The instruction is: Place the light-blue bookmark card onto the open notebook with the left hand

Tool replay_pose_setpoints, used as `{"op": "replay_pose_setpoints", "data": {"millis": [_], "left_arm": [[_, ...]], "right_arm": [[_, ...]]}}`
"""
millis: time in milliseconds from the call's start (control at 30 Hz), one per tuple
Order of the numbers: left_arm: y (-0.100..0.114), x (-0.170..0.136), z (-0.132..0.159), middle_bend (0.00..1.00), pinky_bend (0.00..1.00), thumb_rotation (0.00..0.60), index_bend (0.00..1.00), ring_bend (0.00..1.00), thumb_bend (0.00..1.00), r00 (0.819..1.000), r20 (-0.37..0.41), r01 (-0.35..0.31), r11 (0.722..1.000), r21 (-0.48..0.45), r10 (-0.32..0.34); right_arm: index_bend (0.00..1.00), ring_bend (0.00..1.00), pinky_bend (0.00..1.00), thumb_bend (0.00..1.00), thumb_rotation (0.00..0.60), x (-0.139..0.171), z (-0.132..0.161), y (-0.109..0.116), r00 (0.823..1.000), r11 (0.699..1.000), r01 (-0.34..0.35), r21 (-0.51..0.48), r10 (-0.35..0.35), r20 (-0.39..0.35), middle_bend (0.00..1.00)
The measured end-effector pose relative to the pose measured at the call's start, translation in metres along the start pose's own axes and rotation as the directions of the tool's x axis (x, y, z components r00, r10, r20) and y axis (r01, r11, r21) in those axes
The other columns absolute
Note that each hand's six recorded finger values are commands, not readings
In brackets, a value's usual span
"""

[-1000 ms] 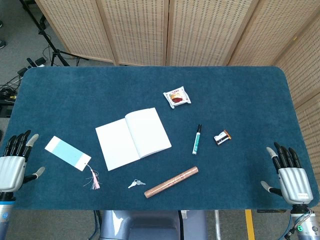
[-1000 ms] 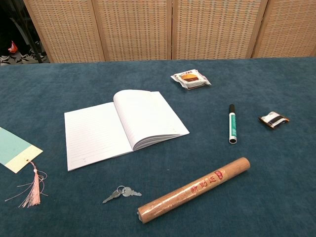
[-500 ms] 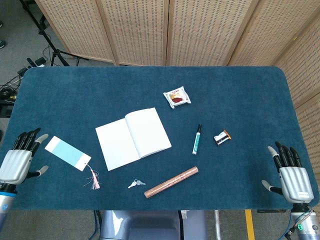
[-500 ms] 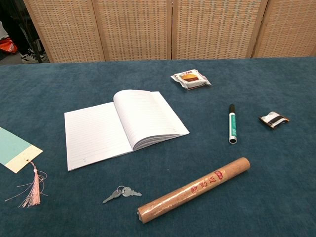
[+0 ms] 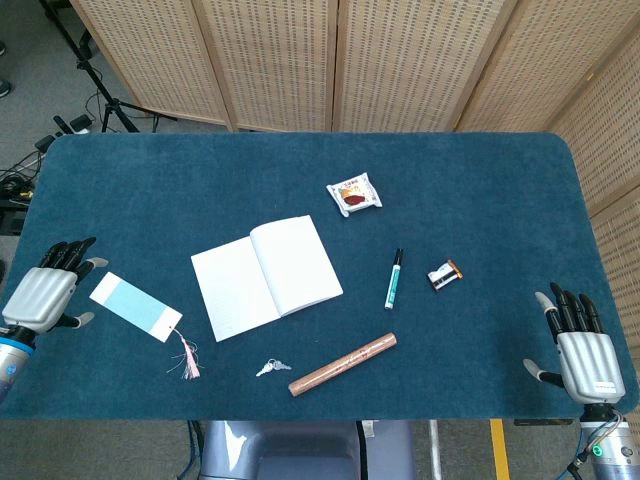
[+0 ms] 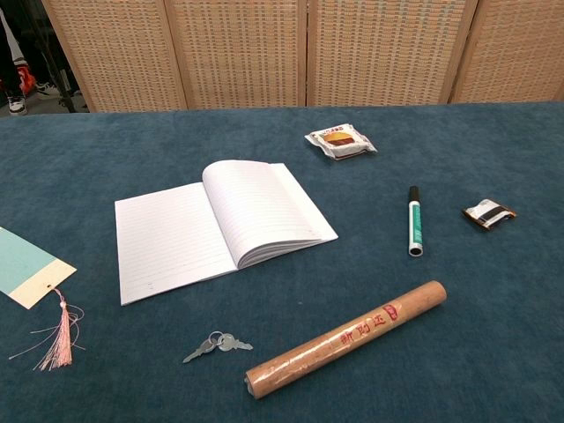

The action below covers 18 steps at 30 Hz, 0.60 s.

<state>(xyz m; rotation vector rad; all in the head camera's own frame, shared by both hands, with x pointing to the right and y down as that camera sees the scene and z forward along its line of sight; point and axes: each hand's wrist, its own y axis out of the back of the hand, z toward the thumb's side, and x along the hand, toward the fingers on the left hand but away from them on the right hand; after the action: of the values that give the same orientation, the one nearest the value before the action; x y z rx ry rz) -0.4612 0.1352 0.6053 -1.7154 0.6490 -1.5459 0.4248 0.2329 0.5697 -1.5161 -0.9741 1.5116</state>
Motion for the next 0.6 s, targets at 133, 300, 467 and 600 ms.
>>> {"op": "replay_pose_setpoints", "data": {"millis": [133,300,467,600], "left_arm": [[-0.005,0.01,-0.003,0.0,0.0,0.6,0.27,0.0,0.16,0.999,0.003,0.041,0.997,0.065,-0.041],[-0.016,0.025,-0.006,0.0,0.0,0.6,0.27,0.0,0.17,0.995,0.009,0.095,0.982,0.161,-0.098],[-0.029,0.037,0.001,0.0,0.0,0.6,0.27,0.0,0.17,0.991,0.032,0.12,0.973,0.199,-0.129],[-0.037,0.044,0.005,0.0,0.0,0.6,0.27,0.0,0.18,0.987,0.053,0.134,0.965,0.225,-0.15]], "right_arm": [[0.07,0.0,0.0,0.16,0.6,-0.002,-0.002,-0.002,1.0,1.0,-0.004,0.006,0.004,0.011,0.0],[0.07,0.0,0.0,0.16,0.6,-0.005,-0.003,-0.005,1.0,1.0,-0.009,0.017,0.008,0.025,0.0],[0.07,0.0,0.0,0.16,0.6,-0.008,-0.005,-0.009,0.999,0.999,-0.018,0.031,0.017,0.041,0.0],[0.07,0.0,0.0,0.16,0.6,-0.009,-0.007,-0.012,0.998,0.999,-0.027,0.04,0.025,0.052,0.0]]}}
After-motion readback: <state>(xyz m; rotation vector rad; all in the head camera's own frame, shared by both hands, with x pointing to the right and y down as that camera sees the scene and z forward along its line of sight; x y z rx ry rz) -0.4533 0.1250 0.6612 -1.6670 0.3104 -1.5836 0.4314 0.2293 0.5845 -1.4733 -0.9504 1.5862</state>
